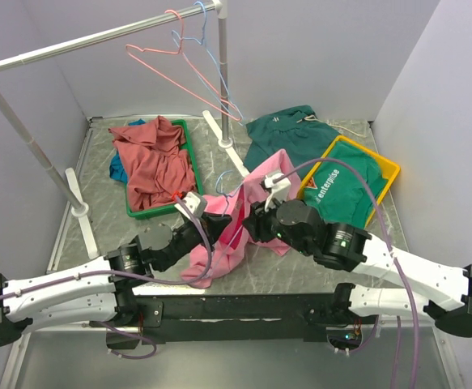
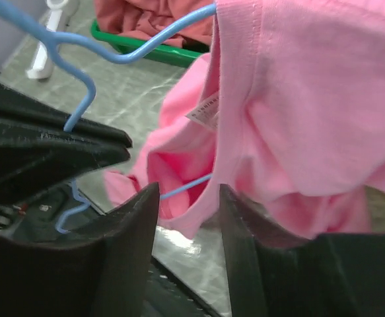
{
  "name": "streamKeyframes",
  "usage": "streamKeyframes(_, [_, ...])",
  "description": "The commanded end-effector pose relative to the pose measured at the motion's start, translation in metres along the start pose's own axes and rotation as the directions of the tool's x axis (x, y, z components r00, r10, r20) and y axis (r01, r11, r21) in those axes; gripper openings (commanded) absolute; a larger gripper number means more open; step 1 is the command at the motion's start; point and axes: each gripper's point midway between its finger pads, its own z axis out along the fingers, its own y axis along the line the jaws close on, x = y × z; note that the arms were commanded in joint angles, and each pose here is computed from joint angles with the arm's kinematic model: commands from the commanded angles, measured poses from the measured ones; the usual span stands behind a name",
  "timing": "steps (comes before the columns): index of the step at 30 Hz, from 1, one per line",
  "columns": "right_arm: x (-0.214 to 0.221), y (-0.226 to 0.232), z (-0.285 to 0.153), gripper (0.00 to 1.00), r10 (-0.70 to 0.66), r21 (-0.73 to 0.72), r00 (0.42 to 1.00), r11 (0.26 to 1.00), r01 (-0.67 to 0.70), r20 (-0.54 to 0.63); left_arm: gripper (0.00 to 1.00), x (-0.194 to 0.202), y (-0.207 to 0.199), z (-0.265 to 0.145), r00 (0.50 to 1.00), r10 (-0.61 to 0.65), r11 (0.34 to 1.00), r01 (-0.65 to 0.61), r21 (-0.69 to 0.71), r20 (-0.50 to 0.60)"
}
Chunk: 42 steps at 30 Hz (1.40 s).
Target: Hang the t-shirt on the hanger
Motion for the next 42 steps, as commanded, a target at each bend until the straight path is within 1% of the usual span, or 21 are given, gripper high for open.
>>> streamKeyframes(1, [-0.038, -0.006, -0.026, 0.59, -0.031, -0.012, 0.986, 0.999, 0.033, 0.163, 0.01, -0.044, -0.018, 0.006, 0.984, -0.058, 0.996, 0.047, 0.07, 0.169])
streamKeyframes(4, [-0.063, 0.0, -0.045, 0.65, -0.049, -0.069, 0.961, 0.995, 0.071, 0.271, 0.01, -0.034, -0.018, 0.015, 0.991, -0.033, 0.998, 0.026, 0.054, 0.126])
streamKeyframes(9, [-0.091, 0.015, -0.053, 0.66, -0.115, -0.12, 0.917, 0.977, 0.173, 0.383, 0.01, -0.023, -0.025, 0.02, 0.996, -0.038, 0.995, 0.03, 0.094, 0.08])
streamKeyframes(12, [-0.098, 0.022, -0.047, 0.66, -0.155, -0.119, 0.906, 0.969, 0.217, 0.394, 0.01, -0.02, -0.028, 0.022, 0.997, -0.049, 0.992, 0.042, 0.119, 0.056])
streamKeyframes(17, [-0.095, 0.029, -0.024, 0.65, -0.205, -0.101, 0.909, 0.961, 0.257, 0.364, 0.01, -0.017, -0.034, 0.026, 0.999, -0.047, 0.989, 0.044, 0.141, 0.021])
streamKeyframes(21, [-0.097, 0.025, -0.009, 0.65, -0.219, -0.045, 0.908, 0.967, 0.251, 0.356, 0.01, -0.015, -0.04, 0.027, 0.999, -0.044, 0.984, 0.044, 0.17, -0.002])
streamKeyframes(23, [-0.095, 0.022, 0.0, 0.63, -0.256, -0.008, 0.903, 0.961, 0.276, 0.344, 0.01, -0.012, -0.044, 0.028, 0.999, -0.039, 0.981, 0.042, 0.189, -0.022])
streamKeyframes(25, [-0.1, 0.015, 0.0, 0.54, -0.248, 0.034, 0.898, 0.967, 0.254, 0.364, 0.01, -0.011, -0.046, 0.028, 0.999, -0.037, 0.98, 0.043, 0.195, -0.032])
streamKeyframes(26, [-0.095, 0.012, 0.003, 0.49, -0.251, 0.045, 0.899, 0.967, 0.252, 0.359, 0.01, -0.011, -0.046, 0.029, 0.999, -0.038, 0.98, 0.044, 0.193, -0.034])
streamKeyframes(27, [-0.097, 0.01, 0.0, 0.36, -0.244, 0.049, 0.894, 0.969, 0.243, 0.376, 0.01, -0.01, -0.046, 0.029, 0.998, -0.038, 0.98, 0.045, 0.192, -0.041])
streamKeyframes(28, [-0.094, 0.006, 0.0, 0.31, -0.243, 0.064, 0.896, 0.97, 0.236, 0.373, 0.01, -0.009, -0.046, 0.029, 0.998, -0.038, 0.98, 0.046, 0.193, -0.044])
streamKeyframes(29, [-0.095, 0.005, 0.0, 0.25, -0.226, 0.063, 0.889, 0.974, 0.219, 0.397, 0.01, -0.008, -0.046, 0.029, 0.998, -0.039, 0.98, 0.047, 0.195, -0.047])
streamKeyframes(30, [-0.096, 0.003, -0.004, 0.13, -0.22, 0.066, 0.886, 0.975, 0.211, 0.409, 0.01, -0.007, -0.046, 0.029, 0.998, -0.044, 0.979, 0.053, 0.194, -0.049])
streamKeyframes(31, [-0.095, 0.001, -0.003, 0.07, -0.219, 0.073, 0.885, 0.976, 0.207, 0.411, 0.02, -0.007, -0.047, 0.029, 0.998, -0.047, 0.979, 0.056, 0.196, -0.05])
streamKeyframes(32, [-0.092, -0.001, -0.003, 0.0, -0.217, 0.076, 0.884, 0.976, 0.203, 0.415, 0.06, -0.009, -0.048, 0.029, 0.998, -0.052, 0.978, 0.06, 0.2, -0.047])
streamKeyframes(34, [-0.086, -0.007, -0.003, 0.0, -0.223, 0.098, 0.883, 0.975, 0.2, 0.413, 0.12, -0.01, -0.049, 0.029, 0.997, -0.067, 0.976, 0.075, 0.202, -0.046])
streamKeyframes(36, [-0.086, -0.011, -0.005, 0.0, -0.228, 0.118, 0.874, 0.973, 0.196, 0.428, 0.25, -0.012, -0.05, 0.029, 0.996, -0.08, 0.975, 0.087, 0.205, -0.045])
streamKeyframes(37, [-0.08, -0.013, -0.003, 0.0, -0.236, 0.13, 0.877, 0.971, 0.2, 0.419, 0.34, -0.014, -0.051, 0.029, 0.995, -0.087, 0.975, 0.094, 0.203, -0.042])
streamKeyframes(38, [-0.08, -0.019, -0.004, 0.0, -0.243, 0.158, 0.874, 0.968, 0.193, 0.421, 0.46, -0.016, -0.051, 0.029, 0.995, -0.094, 0.974, 0.1, 0.201, -0.04])
streamKeyframes(41, [-0.074, -0.027, -0.003, 0.0, -0.266, 0.206, 0.871, 0.959, 0.195, 0.413, 0.6, -0.023, -0.049, 0.023, 0.992, -0.121, 0.974, 0.125, 0.187, -0.033])
streamKeyframes(42, [-0.071, -0.03, -0.001, 0.0, -0.274, 0.22, 0.872, 0.955, 0.197, 0.406, 0.62, -0.027, -0.049, 0.02, 0.989, -0.143, 0.972, 0.146, 0.184, -0.027])
